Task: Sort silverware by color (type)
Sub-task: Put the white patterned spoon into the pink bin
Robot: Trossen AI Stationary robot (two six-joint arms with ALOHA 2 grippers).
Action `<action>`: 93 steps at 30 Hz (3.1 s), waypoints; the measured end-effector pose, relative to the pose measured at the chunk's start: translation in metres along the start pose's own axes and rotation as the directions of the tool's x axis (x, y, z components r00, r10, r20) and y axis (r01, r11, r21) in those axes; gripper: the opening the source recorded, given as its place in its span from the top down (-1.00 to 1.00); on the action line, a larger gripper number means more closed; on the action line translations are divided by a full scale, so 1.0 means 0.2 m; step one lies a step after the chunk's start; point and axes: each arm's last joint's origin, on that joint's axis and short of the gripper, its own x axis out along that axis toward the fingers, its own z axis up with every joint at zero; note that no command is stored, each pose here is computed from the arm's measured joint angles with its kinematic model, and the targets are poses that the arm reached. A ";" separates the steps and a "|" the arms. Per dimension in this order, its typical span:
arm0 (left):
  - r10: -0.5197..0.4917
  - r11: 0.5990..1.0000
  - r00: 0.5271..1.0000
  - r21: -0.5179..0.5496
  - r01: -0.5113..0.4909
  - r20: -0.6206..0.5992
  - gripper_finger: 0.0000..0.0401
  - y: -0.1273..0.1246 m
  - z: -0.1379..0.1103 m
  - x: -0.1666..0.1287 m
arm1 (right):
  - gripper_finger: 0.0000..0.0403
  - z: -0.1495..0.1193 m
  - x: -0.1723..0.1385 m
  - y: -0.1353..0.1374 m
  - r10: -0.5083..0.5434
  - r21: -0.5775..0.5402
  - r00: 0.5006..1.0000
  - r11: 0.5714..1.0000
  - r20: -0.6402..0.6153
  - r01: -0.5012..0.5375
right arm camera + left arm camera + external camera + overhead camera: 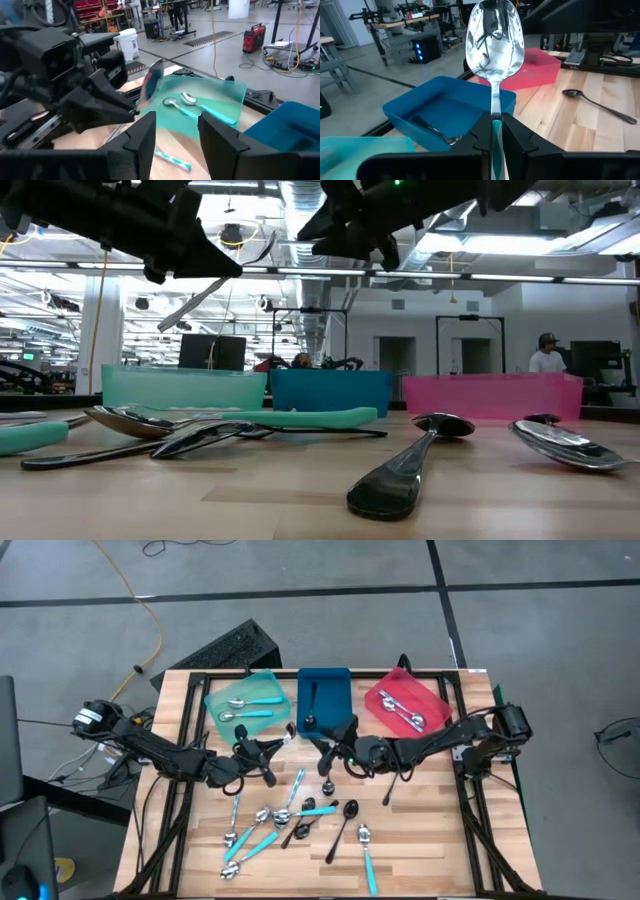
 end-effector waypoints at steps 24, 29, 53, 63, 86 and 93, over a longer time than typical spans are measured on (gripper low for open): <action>0.079 0.979 0.997 0.189 -0.079 0.011 0.97 -0.06 0.04 0.05 | -0.31 0.08 0.04 -0.06 0.003 0.081 0.994 0.997 0.113 -0.013; 0.103 0.952 0.995 0.291 -0.093 -0.019 0.97 -0.13 0.02 0.13 | -0.31 0.08 0.04 -0.05 0.004 0.079 0.994 0.997 0.110 -0.013; 0.106 0.945 0.994 0.314 -0.096 -0.017 0.97 -0.21 0.08 0.21 | 0.06 0.02 0.05 -0.07 -0.047 0.011 0.999 0.999 0.004 0.046; 0.092 0.947 0.996 0.312 -0.082 -0.018 0.97 -0.21 0.08 0.21 | 0.86 0.01 0.05 -0.08 -0.049 0.001 0.999 0.999 -0.019 0.049; 0.067 0.941 0.995 0.335 -0.039 -0.074 0.29 -0.20 0.06 0.20 | 0.86 -0.03 0.06 -0.12 -0.096 -0.040 0.991 0.995 -0.091 0.093; 0.136 0.940 0.987 0.326 -0.101 -0.086 0.27 -0.14 0.09 0.15 | 0.86 0.01 0.09 -0.20 -0.149 -0.042 0.986 0.988 -0.080 0.146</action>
